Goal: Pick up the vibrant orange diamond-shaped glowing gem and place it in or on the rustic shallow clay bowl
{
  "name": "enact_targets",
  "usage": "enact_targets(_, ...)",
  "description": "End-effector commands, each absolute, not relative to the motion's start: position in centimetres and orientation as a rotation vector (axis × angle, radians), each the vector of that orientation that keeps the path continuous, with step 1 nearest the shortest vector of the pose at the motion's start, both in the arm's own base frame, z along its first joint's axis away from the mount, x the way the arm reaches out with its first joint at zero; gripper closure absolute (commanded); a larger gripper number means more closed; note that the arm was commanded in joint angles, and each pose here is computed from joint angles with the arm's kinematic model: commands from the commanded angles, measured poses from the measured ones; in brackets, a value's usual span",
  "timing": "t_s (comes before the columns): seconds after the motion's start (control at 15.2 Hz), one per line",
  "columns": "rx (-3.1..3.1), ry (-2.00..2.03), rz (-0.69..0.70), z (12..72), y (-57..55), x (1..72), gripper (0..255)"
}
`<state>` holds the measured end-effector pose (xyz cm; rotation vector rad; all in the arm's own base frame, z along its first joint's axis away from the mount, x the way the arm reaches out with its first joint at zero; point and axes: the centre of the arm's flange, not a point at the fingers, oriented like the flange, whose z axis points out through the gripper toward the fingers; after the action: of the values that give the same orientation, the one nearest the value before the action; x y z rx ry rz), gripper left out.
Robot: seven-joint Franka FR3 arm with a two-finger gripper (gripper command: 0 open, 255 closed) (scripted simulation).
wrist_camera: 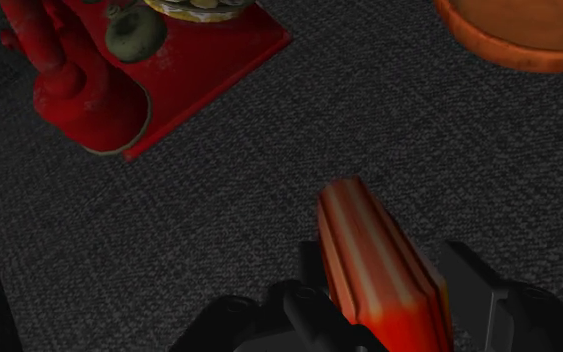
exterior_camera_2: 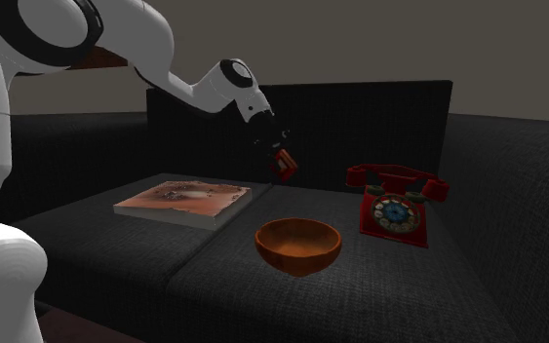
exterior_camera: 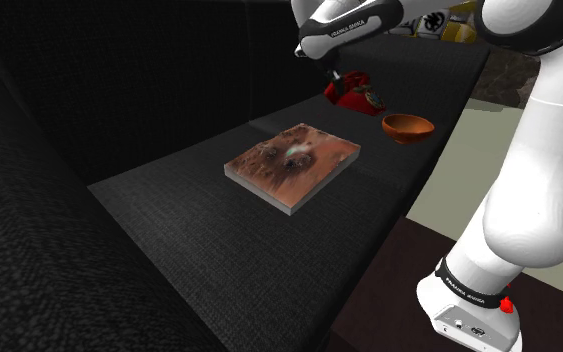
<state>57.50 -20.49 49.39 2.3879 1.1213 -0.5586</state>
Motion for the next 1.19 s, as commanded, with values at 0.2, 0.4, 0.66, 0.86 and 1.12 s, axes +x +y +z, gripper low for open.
enact_targets(0.2, 2.388, 1.121, -0.559, 52.0, -20.5, 57.5, 255)
enact_targets(0.4, 2.388, 1.121, -0.559, 53.6, -20.5, 57.5, 255)
enact_targets(0.66, 2.388, 1.121, -0.559, 55.7, -20.5, 57.5, 255)
enact_targets(0.86, 2.388, 1.121, -0.559, 56.1, -21.5, 55.1, 255)
enact_targets(1.12, 2.388, 1.121, -0.559, 56.3, -23.5, 50.2, 255)
